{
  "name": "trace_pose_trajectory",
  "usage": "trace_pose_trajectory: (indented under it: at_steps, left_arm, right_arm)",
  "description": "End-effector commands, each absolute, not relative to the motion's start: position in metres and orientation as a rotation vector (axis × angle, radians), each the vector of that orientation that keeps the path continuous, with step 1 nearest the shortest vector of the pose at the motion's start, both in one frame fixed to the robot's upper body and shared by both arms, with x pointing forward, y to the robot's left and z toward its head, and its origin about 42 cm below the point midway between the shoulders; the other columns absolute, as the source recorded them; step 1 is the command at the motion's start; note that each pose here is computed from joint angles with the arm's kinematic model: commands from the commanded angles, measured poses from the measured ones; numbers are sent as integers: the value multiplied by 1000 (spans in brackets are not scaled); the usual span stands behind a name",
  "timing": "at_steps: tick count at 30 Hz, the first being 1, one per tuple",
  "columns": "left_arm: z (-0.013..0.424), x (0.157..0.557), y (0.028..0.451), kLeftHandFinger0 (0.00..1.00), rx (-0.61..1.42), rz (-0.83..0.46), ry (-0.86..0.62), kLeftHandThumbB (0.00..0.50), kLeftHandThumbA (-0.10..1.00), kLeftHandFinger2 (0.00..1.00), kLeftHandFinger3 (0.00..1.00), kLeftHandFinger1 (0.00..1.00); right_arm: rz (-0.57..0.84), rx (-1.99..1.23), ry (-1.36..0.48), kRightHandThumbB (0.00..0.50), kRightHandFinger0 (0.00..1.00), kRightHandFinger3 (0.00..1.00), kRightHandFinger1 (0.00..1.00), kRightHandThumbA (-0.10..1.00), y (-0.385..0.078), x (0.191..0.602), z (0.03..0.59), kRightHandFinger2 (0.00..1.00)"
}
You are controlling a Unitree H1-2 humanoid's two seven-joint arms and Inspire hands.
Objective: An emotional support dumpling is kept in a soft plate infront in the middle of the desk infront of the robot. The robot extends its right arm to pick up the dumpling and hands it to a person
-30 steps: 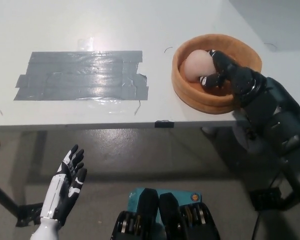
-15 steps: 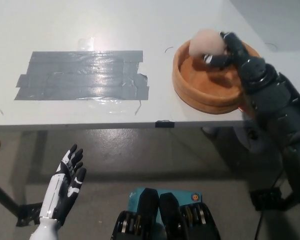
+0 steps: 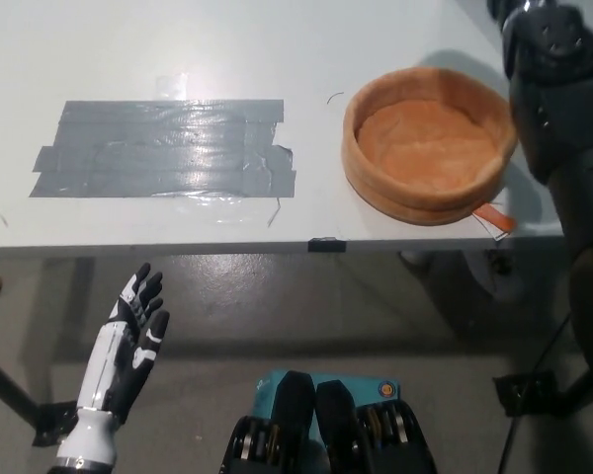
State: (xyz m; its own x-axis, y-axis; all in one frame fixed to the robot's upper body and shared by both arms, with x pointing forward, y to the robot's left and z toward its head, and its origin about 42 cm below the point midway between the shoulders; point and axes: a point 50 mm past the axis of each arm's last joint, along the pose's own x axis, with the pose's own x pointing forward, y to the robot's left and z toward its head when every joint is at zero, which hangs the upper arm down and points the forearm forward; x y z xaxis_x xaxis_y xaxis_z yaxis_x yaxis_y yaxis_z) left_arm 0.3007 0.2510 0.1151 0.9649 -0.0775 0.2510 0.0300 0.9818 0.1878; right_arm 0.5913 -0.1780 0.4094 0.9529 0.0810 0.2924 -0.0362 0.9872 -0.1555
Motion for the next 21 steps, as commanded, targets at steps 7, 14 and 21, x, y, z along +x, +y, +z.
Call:
trace_pose_trajectory:
  at_steps: [7,14,21]
  left_arm:
    - [133,310,254,1000,185,-50,-321,311,821,1000,1000,1000]
    - [135,311,254,1000,187,-53,-320,315,824,1000,1000,1000]
    - [134,311,255,1000,202,-61,-317,321,832,1000,1000,1000]
  right_arm:
    - [131,-194,-544,141,93,659,478,-100,-172,559,485,738]
    - [131,-221,-544,149,162,698,546,-100,-163,552,487,779]
    - [142,-271,-529,134,124,790,496,-100,-162,555,484,747]
